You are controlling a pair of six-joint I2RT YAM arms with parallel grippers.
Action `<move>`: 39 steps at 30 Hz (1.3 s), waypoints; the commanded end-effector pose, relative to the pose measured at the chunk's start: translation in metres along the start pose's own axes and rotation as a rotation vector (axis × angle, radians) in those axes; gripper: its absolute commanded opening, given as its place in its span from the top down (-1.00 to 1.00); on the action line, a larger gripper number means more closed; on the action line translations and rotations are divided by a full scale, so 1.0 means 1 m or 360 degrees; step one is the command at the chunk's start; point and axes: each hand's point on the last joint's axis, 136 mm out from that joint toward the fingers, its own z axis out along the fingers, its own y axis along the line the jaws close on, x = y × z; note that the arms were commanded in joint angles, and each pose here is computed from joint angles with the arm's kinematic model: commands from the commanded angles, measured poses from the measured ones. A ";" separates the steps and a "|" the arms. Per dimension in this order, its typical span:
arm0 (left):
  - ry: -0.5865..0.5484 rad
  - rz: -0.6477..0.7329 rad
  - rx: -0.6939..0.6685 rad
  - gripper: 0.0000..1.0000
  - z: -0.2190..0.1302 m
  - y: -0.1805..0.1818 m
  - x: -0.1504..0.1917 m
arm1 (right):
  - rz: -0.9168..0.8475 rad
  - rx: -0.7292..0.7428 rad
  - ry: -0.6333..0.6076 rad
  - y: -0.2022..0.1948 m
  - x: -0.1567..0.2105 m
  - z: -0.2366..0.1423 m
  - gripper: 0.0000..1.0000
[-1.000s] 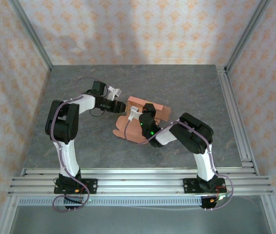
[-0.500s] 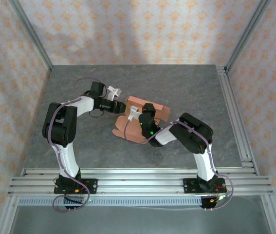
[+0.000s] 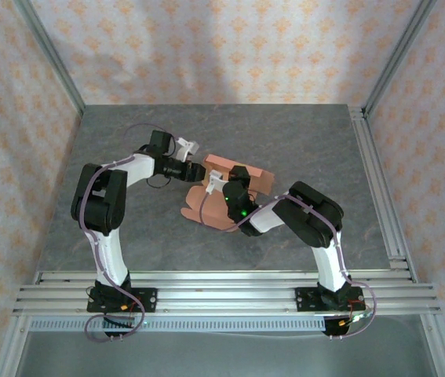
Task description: Fold the paper box
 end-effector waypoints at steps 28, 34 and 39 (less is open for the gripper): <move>-0.0192 0.0084 -0.0349 0.36 0.000 0.008 -0.011 | -0.0003 0.0024 -0.0011 -0.004 -0.011 -0.001 1.00; -0.0204 0.0069 -0.0379 0.44 0.001 0.012 -0.011 | -0.0009 0.0047 -0.0013 -0.008 -0.013 -0.001 1.00; -0.0206 0.0078 -0.0370 0.27 0.003 0.009 -0.010 | -0.0009 0.0042 -0.0019 -0.009 -0.014 -0.001 1.00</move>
